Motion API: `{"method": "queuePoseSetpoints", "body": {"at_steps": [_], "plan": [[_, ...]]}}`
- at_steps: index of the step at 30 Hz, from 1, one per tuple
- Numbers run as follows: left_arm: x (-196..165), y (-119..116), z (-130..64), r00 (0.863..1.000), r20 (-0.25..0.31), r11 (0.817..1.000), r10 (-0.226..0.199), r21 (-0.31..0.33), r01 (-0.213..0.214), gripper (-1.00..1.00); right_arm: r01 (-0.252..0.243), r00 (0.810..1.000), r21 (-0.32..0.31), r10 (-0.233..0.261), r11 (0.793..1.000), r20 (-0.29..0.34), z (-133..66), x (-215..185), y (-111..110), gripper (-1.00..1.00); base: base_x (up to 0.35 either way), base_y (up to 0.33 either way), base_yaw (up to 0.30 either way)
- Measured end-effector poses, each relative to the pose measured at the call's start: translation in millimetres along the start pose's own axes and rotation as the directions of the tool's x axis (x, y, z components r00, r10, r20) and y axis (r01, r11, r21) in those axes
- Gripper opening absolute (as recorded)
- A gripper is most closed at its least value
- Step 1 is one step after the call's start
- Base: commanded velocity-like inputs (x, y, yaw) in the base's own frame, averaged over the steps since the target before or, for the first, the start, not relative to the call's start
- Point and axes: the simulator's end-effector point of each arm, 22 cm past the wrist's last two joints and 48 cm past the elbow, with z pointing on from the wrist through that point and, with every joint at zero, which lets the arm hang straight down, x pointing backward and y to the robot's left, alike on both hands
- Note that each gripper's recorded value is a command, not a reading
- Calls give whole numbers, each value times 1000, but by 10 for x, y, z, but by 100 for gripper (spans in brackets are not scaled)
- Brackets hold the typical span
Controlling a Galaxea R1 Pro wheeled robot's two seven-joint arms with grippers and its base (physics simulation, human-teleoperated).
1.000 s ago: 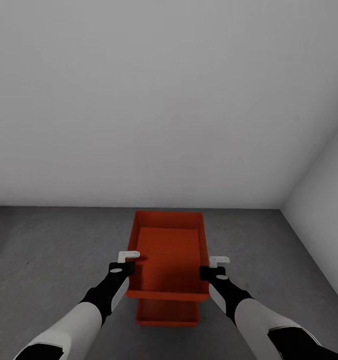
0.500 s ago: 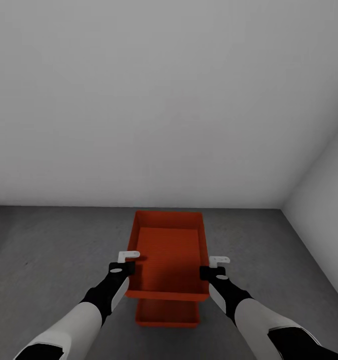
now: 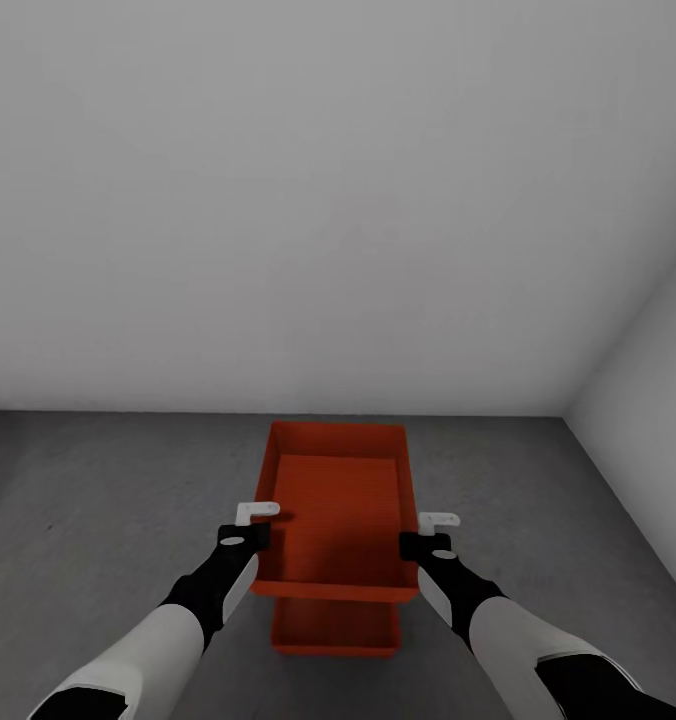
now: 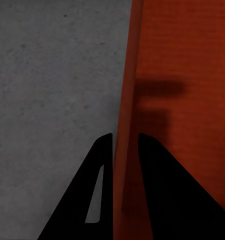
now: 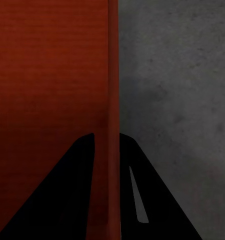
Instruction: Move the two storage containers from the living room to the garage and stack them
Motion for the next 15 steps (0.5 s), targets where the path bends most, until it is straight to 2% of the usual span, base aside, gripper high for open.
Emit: {"method": "queuePoseSetpoints", "body": {"at_steps": [15], "plan": [[67,-22,150,1000,-2,1000,-1,0,1,-100,1,1000,0,-1,1000,-2,150,66,5,-100,0,0,0]]}}
